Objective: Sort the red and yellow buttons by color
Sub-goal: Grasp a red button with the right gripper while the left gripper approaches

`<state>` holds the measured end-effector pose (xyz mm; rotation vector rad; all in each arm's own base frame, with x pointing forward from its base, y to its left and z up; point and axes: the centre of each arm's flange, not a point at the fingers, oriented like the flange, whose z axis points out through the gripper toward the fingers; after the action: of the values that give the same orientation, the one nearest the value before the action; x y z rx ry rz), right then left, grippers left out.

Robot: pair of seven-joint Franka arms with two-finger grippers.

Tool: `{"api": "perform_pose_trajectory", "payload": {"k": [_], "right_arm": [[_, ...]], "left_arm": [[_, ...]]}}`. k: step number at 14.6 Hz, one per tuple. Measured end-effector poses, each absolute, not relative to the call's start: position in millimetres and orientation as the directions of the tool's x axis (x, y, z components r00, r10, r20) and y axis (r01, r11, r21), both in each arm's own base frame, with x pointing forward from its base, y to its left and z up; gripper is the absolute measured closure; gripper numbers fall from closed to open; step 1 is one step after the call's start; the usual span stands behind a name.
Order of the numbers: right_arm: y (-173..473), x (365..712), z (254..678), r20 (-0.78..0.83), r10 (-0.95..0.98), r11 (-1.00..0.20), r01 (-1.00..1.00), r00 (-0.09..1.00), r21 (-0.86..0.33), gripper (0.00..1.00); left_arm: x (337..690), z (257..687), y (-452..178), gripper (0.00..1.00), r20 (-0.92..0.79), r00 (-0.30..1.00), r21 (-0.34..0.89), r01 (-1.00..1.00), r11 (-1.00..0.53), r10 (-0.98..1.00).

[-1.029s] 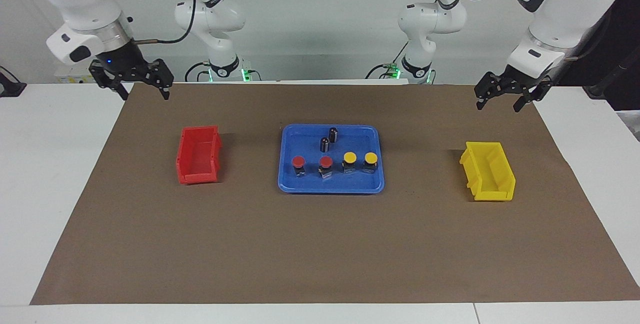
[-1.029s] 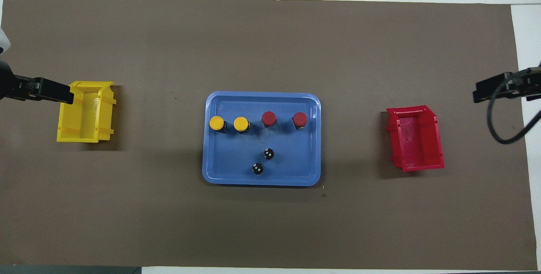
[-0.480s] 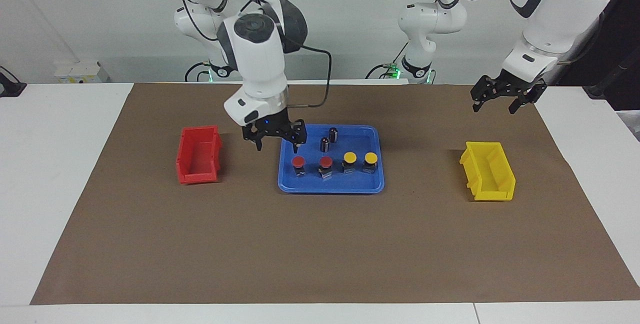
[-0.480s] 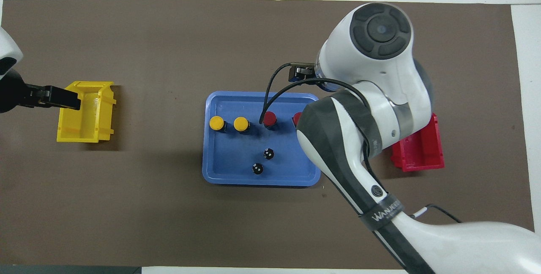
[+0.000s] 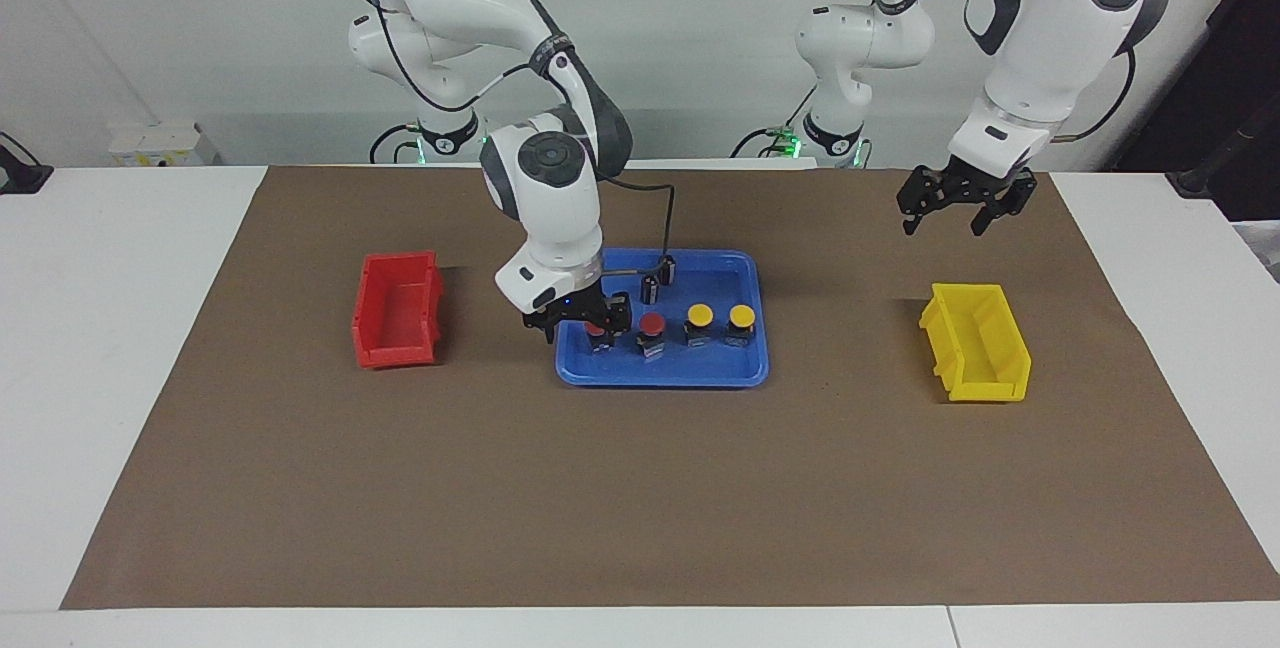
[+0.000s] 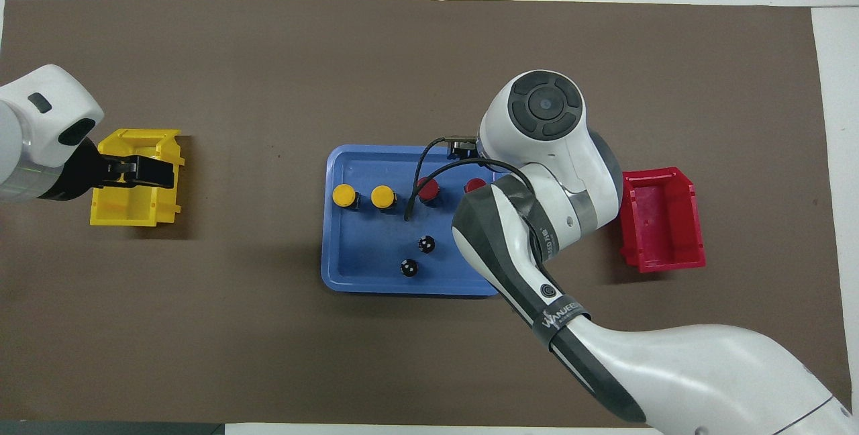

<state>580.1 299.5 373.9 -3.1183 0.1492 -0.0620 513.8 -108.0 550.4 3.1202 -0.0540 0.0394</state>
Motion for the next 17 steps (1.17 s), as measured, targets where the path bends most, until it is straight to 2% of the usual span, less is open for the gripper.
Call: {"api": "perform_pose_trajectory", "payload": {"k": [1, 4, 5, 6, 9, 12, 13, 14, 16, 17], "right_arm": [[305.5, 575.8, 370.7, 0.039, -0.096, -0.995, -0.095, 0.995, -0.022, 0.13], [314.4, 567.2, 363.7, 0.033, -0.086, -0.996, -0.086, 0.996, -0.018, 0.16], [313.3, 565.5, 360.0, 0.029, -0.087, -0.996, -0.086, 0.996, -0.016, 0.20], [312.2, 564.1, 356.3, 0.027, -0.087, -0.996, -0.086, 0.996, -0.014, 0.20], [309.7, 559.1, 348.2, 0.017, -0.086, -0.996, -0.086, 0.996, -0.007, 0.30], [309.0, 556.4, 347.0, 0.016, -0.085, -0.996, -0.085, 0.996, -0.006, 0.34], [309.0, 556.1, 347.6, 0.017, -0.085, -0.996, -0.085, 0.996, -0.007, 0.41], [309.0, 555.8, 348.1, 0.018, -0.085, -0.996, -0.084, 0.996, -0.008, 0.41], [309.6, 555.2, 348.5, 0.018, -0.083, -0.997, -0.083, 0.996, -0.008, 0.49], [310.4, 554.7, 348.5, 0.018, -0.082, -0.997, -0.082, 0.996, -0.008, 0.50]], "left_arm": [[512.7, 547.2, -120.2, 0.00, 0.038, 0.999, 0.025, 0.015, -1.000, 0.016], [504.3, 525.2, -166.9, 0.00, 0.075, 0.994, 0.047, 0.077, -0.996, 0.080], [502.4, 520.0, -172.7, 0.00, 0.075, 0.994, 0.048, 0.081, -0.996, 0.084], [502.3, 518.2, -172.8, 0.00, 0.074, 0.993, 0.048, 0.083, -0.995, 0.087], [504.2, 518.6, -168.8, 0.00, 0.078, 0.992, 0.051, 0.091, -0.995, 0.095], [504.7, 519.0, -168.5, 0.00, 0.082, 0.992, 0.053, 0.092, -0.994, 0.096], [504.8, 519.1, -168.6, 0.00, 0.083, 0.992, 0.053, 0.092, -0.994, 0.096], [504.9, 519.3, -168.6, 0.00, 0.084, 0.992, 0.054, 0.092, -0.994, 0.096], [505.4, 519.7, -168.7, 0.00, 0.088, 0.991, 0.056, 0.092, -0.994, 0.097], [505.6, 520.0, -168.8, 0.00, 0.091, 0.991, 0.057, 0.092, -0.994, 0.097]]}}
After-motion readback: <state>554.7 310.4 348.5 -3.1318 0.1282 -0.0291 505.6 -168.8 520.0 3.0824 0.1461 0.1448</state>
